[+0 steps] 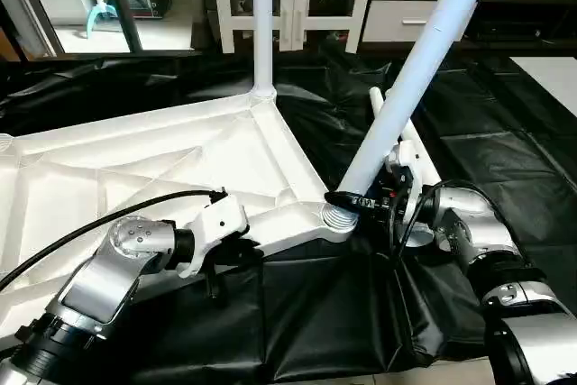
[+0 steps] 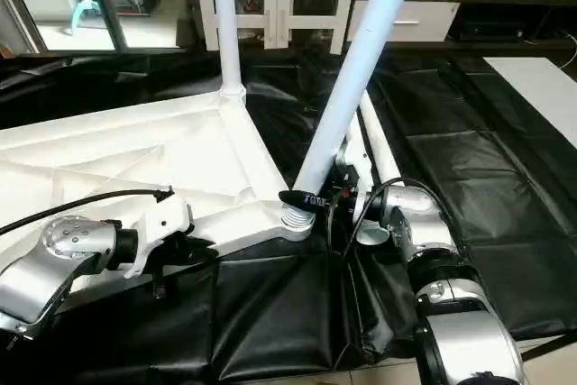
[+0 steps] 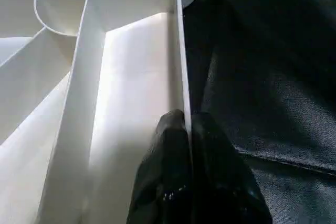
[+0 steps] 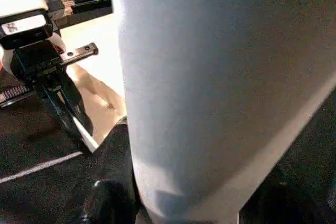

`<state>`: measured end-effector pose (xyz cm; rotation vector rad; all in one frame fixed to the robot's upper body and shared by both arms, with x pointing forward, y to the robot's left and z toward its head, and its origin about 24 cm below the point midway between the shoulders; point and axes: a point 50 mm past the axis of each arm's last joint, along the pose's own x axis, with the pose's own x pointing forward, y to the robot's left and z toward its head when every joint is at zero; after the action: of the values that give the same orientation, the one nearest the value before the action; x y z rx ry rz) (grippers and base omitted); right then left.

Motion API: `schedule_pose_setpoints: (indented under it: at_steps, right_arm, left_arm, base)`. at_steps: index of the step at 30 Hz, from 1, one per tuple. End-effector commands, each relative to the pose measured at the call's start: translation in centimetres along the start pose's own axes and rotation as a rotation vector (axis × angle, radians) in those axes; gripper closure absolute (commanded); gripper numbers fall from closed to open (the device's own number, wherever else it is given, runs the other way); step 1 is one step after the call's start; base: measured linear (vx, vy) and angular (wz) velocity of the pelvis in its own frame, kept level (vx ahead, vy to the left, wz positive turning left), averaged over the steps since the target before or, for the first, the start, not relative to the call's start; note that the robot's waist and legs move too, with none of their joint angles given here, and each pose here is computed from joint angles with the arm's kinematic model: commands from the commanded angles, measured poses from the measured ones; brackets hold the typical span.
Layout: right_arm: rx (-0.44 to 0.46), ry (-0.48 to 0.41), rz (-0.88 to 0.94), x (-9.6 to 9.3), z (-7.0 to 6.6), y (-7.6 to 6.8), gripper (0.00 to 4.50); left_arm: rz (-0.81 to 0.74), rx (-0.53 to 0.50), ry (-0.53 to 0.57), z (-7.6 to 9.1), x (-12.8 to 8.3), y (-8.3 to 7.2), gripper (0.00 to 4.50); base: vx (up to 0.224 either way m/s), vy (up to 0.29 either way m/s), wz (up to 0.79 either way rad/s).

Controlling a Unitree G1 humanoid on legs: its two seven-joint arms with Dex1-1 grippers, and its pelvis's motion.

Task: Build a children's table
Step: Insert table leg to table base

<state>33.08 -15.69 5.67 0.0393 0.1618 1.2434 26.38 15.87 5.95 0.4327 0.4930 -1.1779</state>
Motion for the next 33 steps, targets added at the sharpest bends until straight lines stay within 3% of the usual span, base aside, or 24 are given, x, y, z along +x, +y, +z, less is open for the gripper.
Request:
schedule_pose_setpoints:
  at_steps: [1, 5, 17, 25, 33]
  right_arm:
    - [0.011, 0.172, -0.031, -1.0, -2.8, 0.5, 2.62]
    - [-0.026, 0.221, -0.027, -0.9, -3.3, 0.7, 2.62]
    - [-0.041, 0.243, -0.034, -0.7, -3.6, 0.7, 2.62]
    - [-0.068, 0.363, -0.005, -1.4, -4.7, 1.0, 2.62]
    - [-0.048, 0.35, -0.014, -1.3, -4.9, 1.1, 2.62]
  left_arm:
    - [-0.049, 0.003, 0.001, -0.2, 0.6, -0.6, 4.5]
    - [-0.041, 0.015, 0.004, -0.2, 0.7, -0.5, 4.5]
    - [-0.009, 0.034, 0.002, 0.0, 0.6, -0.1, 4.5]
    - [-0.014, 0.034, 0.004, -0.1, 0.6, -0.1, 4.5]
    - [-0.015, 0.034, 0.01, -0.1, 0.5, 0.0, 4.5]
  base:
    - [0.0, 0.0, 0.0]
    - [0.0, 0.0, 0.0]
    - [0.0, 0.0, 0.0]
    - [0.0, 0.0, 0.0]
    - [0.0, 0.0, 0.0]
